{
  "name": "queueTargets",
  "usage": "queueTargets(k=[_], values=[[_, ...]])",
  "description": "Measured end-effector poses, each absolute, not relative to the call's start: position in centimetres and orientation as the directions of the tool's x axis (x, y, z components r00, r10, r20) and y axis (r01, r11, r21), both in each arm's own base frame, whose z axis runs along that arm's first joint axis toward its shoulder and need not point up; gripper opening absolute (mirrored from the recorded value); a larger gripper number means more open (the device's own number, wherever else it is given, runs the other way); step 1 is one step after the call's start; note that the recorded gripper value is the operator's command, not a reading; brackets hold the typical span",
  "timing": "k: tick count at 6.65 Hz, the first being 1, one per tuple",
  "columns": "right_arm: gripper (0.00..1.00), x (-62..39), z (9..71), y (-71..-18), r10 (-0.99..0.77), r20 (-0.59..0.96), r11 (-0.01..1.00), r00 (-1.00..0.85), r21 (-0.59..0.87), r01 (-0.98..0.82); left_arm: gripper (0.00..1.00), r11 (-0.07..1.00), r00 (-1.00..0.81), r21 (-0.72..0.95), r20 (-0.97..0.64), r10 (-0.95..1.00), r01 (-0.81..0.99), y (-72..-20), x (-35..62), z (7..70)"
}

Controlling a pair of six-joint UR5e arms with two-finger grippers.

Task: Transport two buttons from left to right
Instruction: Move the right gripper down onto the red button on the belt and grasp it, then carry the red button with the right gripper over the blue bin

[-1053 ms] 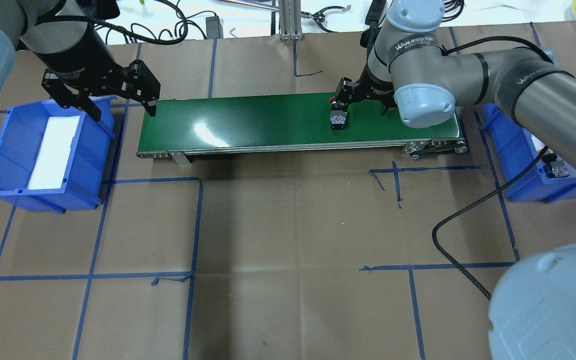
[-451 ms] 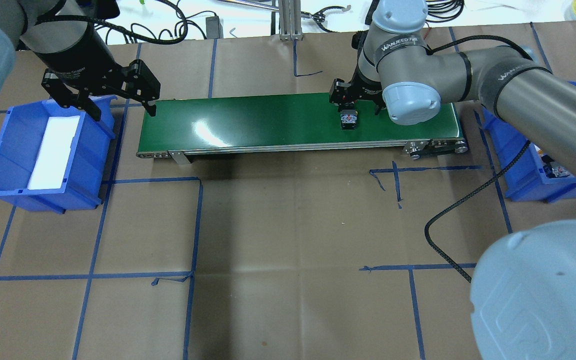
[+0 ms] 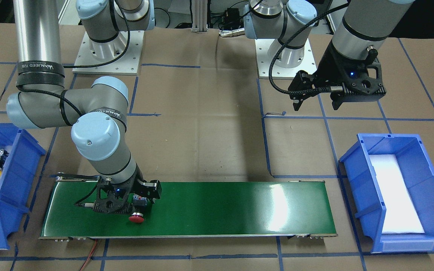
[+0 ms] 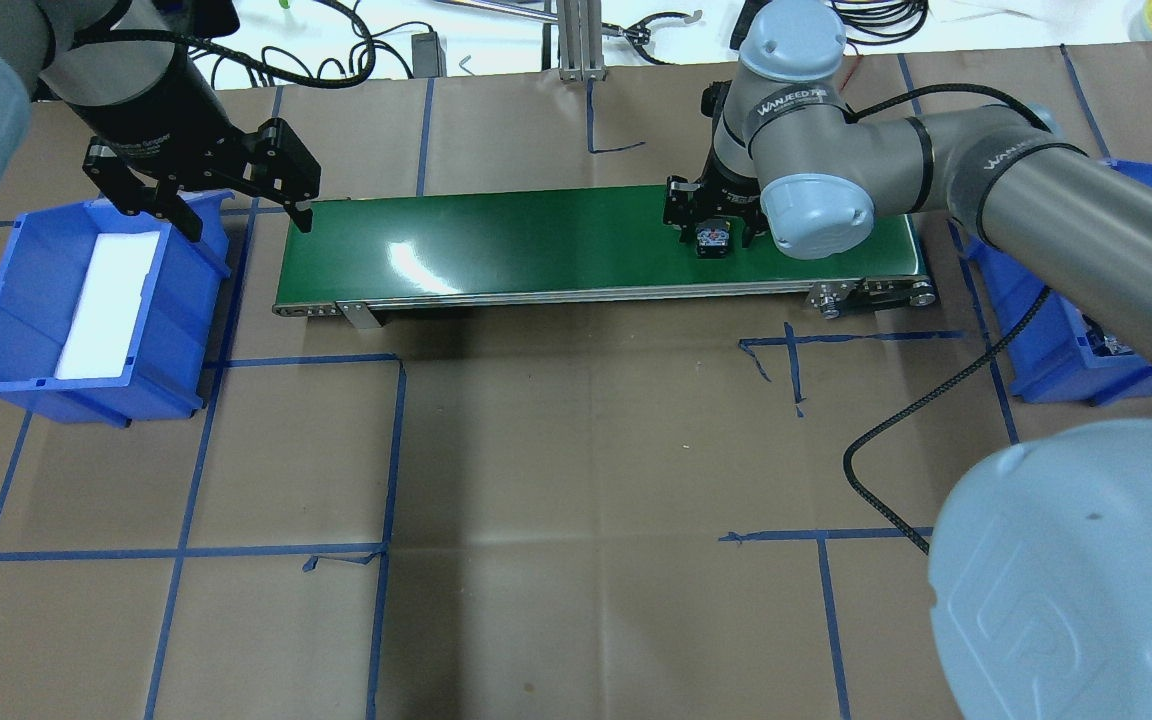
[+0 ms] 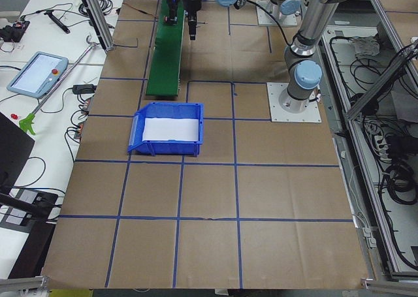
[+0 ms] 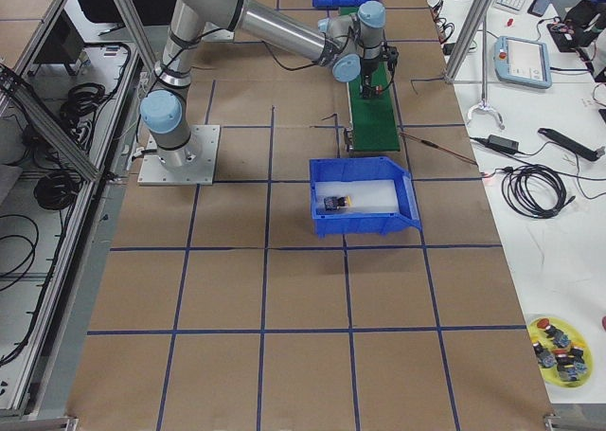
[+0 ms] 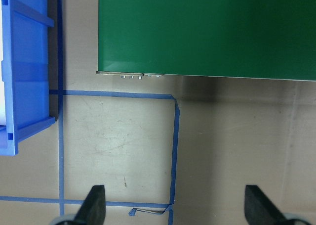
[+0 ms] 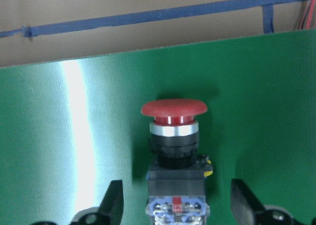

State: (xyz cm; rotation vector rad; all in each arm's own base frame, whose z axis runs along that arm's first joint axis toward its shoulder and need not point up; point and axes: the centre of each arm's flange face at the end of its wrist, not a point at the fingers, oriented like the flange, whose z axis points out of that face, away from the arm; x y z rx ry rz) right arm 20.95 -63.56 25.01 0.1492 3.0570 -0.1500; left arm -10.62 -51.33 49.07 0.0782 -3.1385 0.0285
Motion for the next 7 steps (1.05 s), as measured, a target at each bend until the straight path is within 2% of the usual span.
queueTargets(k=[1,4,7], values=[[0.05,20.9,24.9,-63.6,0.096,-0.082,0.991,-0.992,-0.088,0.103,1.00,0.999,-0.999,-0.019,0.002,-0.050,-0.050,-51.3,-10.6,49.1],[0.02,19.9,25.8,-63.8,0.094,-0.030,0.991,-0.995,-0.096,0.096,1.00,0.999,-0.999,-0.020,0.003,-0.050,-0.050,-51.4,-10.6,49.2],[0.02,12.5,33.7,-64.9,0.046,0.065,0.989,-0.997,-0.146,0.036,1.00,0.999,-0.999,-0.020,0.004,-0.050,-0.050,-51.3,-10.6,49.2]])
